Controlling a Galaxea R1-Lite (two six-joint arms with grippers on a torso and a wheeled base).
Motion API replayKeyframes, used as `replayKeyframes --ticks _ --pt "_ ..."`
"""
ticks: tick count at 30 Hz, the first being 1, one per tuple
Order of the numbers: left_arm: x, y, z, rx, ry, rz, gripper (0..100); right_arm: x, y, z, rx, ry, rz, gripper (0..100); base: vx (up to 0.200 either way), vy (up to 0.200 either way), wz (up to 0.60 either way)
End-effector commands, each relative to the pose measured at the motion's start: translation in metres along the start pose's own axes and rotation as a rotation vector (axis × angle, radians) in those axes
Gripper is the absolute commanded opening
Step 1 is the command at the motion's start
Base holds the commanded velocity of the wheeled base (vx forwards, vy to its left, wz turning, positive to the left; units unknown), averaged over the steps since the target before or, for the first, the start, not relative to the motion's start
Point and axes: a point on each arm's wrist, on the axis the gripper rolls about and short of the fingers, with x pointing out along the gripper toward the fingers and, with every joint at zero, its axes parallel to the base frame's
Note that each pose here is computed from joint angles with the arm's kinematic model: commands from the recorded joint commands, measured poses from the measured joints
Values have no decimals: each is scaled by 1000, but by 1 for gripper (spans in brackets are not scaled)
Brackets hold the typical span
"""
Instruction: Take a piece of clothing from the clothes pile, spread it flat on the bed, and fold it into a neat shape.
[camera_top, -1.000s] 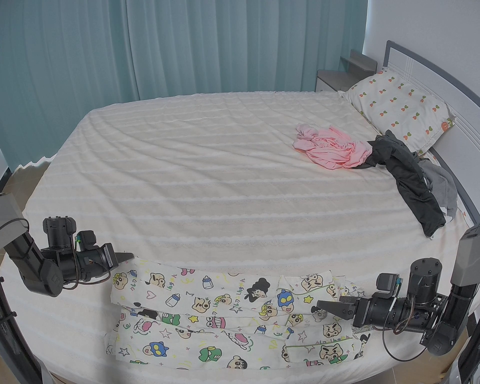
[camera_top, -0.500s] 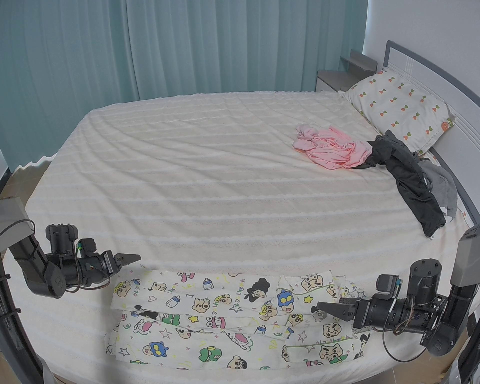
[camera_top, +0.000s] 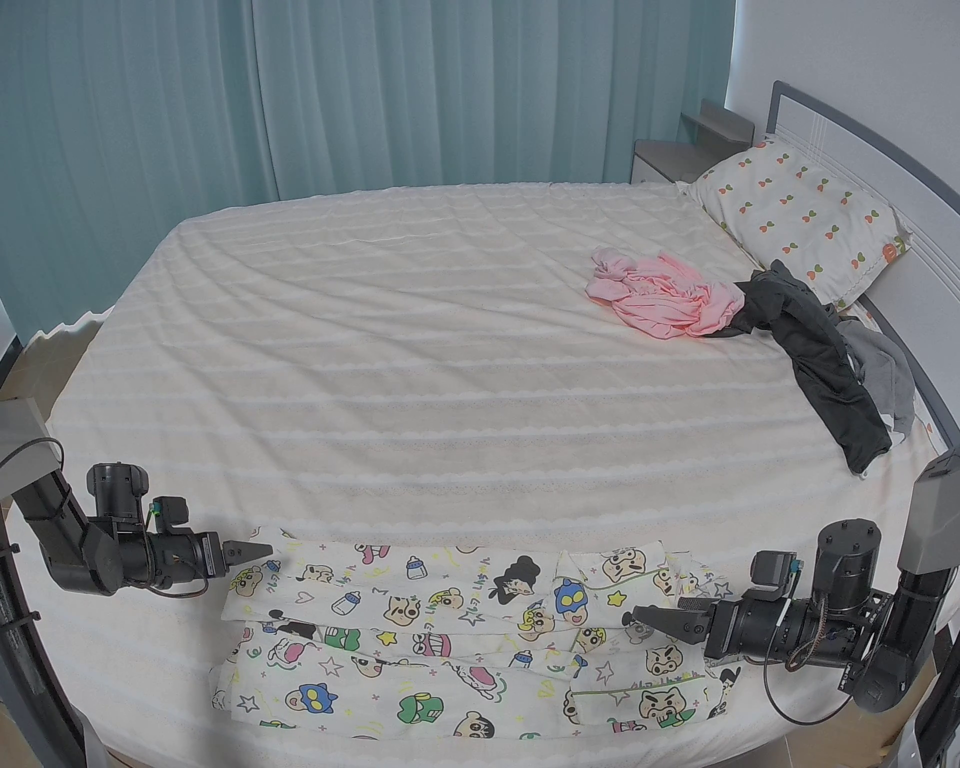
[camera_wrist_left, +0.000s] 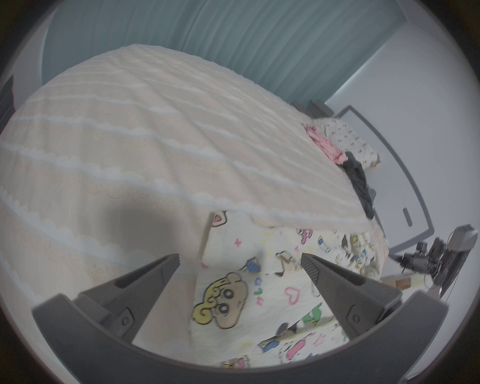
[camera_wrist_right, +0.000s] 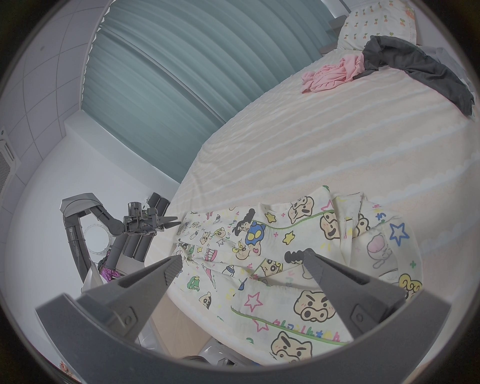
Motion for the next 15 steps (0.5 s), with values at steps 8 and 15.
replayKeyframes --ticks 8,15 --pt "19 10 -1 19 78 -8 100 0 2 -1 -5 0 10 100 0 0 0" --pt "15 7 0 22 74 -27 100 2 0 -2 -2 6 6 100 0 0 0"
